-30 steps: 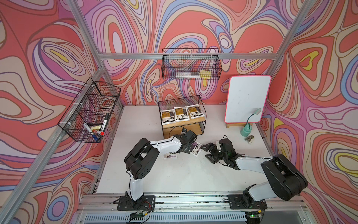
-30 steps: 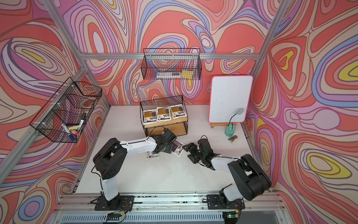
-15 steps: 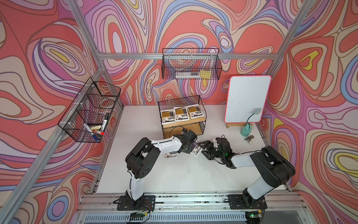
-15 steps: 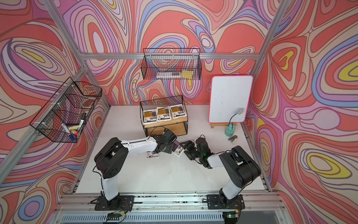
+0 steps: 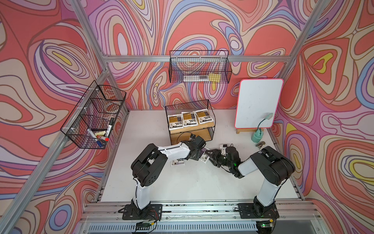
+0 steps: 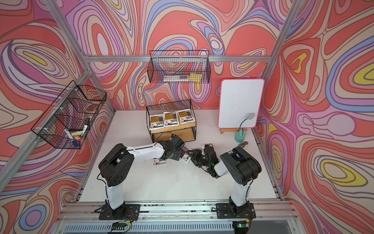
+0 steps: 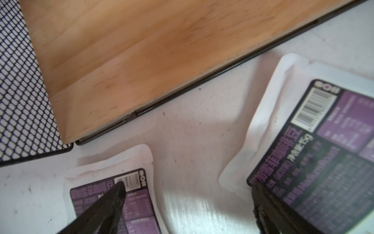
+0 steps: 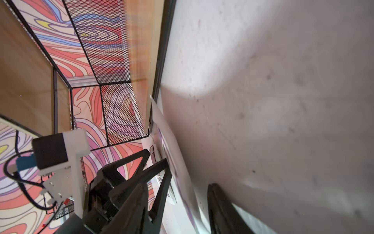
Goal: Place the bagged coffee beans on the shelf by color
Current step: Pick up the bagged coffee beans at the center of the board.
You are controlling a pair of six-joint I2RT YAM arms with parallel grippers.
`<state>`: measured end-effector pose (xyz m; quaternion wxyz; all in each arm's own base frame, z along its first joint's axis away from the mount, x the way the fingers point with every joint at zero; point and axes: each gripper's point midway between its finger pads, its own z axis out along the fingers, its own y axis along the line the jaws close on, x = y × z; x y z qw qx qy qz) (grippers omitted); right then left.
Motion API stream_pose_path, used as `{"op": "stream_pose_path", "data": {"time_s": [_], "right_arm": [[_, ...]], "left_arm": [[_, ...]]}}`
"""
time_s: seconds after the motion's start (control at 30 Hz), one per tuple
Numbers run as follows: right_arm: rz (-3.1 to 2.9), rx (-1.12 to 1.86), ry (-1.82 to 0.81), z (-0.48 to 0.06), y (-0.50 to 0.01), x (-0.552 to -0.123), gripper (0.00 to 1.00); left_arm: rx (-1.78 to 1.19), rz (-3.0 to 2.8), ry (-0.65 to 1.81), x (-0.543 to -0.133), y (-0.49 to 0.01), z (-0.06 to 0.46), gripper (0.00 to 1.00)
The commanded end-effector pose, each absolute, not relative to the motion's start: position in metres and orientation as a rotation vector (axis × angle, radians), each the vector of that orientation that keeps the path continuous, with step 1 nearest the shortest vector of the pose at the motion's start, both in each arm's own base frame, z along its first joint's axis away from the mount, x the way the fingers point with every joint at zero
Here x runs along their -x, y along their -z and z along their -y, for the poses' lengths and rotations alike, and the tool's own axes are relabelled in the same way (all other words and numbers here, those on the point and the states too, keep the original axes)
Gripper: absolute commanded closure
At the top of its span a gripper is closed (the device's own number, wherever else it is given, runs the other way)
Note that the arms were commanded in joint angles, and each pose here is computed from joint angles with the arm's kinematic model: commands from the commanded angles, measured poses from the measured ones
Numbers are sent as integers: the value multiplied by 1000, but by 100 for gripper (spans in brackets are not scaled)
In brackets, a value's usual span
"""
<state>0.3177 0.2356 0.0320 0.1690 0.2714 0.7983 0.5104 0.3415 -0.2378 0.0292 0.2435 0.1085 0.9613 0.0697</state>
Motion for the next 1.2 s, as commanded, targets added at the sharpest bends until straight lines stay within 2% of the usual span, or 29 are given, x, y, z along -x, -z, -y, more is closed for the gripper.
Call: {"op": "stream_pose_path", "data": {"time_s": [0.0,0.27,0.47,0.83,1.17], "right_arm": [[-2447,-905,-1317,-223,17,-287,62],[-2435,-895,-1341,-225,11,-289,87],[-2412,-897,-1366,-225,1,-289,100],[-2335,-890,-1407,-223,-44,-288,100],[-2227,-842,-1428,-251,-93,-299,100]], "left_arm": [[-312,-2659,-201,-334,-24,232,1],[-265,-2628,-102,-330,-61,234,1],[-204,-2596,10,-318,-97,231,1],[-26,-2525,78,-274,-135,180,1],[247,-2470,75,-255,-134,123,1]]}}
